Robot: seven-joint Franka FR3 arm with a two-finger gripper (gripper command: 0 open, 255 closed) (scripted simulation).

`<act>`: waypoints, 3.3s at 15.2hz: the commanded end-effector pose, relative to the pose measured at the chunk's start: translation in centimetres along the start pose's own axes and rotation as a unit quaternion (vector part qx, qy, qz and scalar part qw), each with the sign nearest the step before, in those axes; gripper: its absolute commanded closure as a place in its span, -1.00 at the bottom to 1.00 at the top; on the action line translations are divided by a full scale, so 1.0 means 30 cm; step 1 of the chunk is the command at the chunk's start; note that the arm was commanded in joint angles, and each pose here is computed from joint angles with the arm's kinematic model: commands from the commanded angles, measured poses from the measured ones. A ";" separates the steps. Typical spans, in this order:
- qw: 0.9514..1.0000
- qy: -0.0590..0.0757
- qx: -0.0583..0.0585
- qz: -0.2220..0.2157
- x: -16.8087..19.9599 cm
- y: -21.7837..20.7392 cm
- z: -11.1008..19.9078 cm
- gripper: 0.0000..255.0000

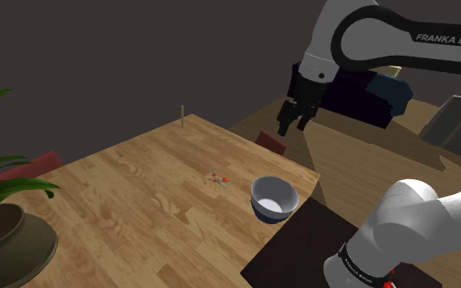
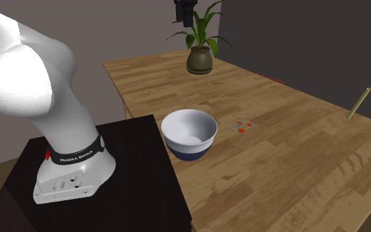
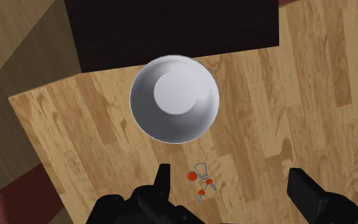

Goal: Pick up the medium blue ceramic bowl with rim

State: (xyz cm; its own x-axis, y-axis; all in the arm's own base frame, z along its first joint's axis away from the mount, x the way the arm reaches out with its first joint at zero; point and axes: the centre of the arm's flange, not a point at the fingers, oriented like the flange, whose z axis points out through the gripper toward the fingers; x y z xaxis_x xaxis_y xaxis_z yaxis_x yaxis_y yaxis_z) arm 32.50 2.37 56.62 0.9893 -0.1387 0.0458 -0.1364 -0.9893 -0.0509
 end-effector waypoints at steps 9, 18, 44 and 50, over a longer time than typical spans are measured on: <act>1.000 -0.009 0.026 -0.002 0.001 0.210 0.302 -1.00; 0.998 -0.019 0.056 -0.005 -0.003 0.426 0.654 -1.00; 0.997 -0.027 0.078 -0.006 -0.016 0.581 1.058 1.00; 0.997 -0.027 0.078 -0.006 -0.012 0.576 0.952 1.00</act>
State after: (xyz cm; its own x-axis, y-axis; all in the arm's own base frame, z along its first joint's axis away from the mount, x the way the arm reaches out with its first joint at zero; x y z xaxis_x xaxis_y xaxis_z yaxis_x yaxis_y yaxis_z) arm 31.45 -13.34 26.61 0.9929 -0.1191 -0.0060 -0.1177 -0.9714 -0.2063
